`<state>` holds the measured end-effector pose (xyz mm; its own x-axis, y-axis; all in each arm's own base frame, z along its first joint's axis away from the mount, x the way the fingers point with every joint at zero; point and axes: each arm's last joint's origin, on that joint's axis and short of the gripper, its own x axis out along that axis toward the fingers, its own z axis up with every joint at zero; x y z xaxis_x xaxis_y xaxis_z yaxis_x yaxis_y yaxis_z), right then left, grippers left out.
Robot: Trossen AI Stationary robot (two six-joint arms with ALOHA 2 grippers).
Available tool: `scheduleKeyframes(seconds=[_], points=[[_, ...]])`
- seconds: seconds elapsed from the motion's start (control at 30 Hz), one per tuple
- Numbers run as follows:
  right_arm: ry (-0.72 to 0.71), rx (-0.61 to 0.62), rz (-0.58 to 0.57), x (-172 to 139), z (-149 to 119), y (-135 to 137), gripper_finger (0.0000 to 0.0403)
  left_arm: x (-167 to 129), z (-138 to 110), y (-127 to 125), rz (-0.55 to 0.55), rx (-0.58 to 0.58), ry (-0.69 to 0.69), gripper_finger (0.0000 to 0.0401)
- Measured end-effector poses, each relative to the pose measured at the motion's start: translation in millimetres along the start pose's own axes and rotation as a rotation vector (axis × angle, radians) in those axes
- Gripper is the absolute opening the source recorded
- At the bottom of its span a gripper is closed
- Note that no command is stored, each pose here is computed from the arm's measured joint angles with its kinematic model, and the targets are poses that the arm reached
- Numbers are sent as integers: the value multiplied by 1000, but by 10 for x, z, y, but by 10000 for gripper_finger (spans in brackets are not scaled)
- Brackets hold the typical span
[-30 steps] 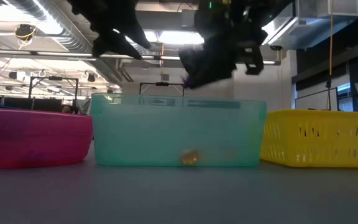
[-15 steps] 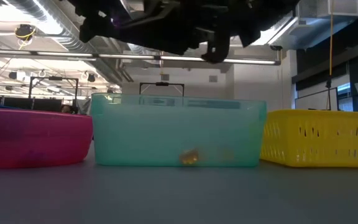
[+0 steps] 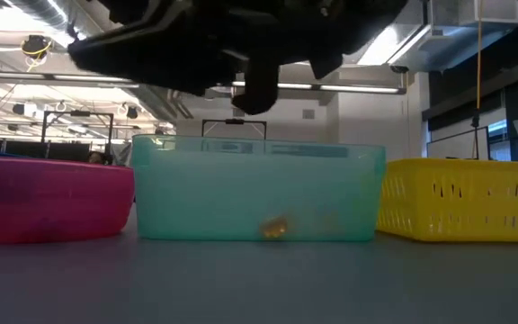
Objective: Sort Halloween decoration
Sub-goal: Put the purple spider toy into the pink bin, then put the white bone toy into the yellow bin
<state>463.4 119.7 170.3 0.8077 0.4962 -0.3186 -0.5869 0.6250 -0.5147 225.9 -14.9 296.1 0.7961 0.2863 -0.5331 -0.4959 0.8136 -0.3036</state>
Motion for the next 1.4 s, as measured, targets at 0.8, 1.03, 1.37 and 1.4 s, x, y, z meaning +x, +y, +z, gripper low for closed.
scheduleKeyframes(seconds=[0.8,1.03,1.37,1.4], points=[[104,6,-85,42,-13,-52,161,1,-2,9,23,10,-8,180],[208,66,-177,-7,-3,-88,194,2,-1,11,30,9,-12,180],[265,157,-77,-524,419,-305,189,48,116,111,71,-43,-76,180],[279,157,-72,-595,452,-337,189,57,137,132,69,-50,-79,180]])
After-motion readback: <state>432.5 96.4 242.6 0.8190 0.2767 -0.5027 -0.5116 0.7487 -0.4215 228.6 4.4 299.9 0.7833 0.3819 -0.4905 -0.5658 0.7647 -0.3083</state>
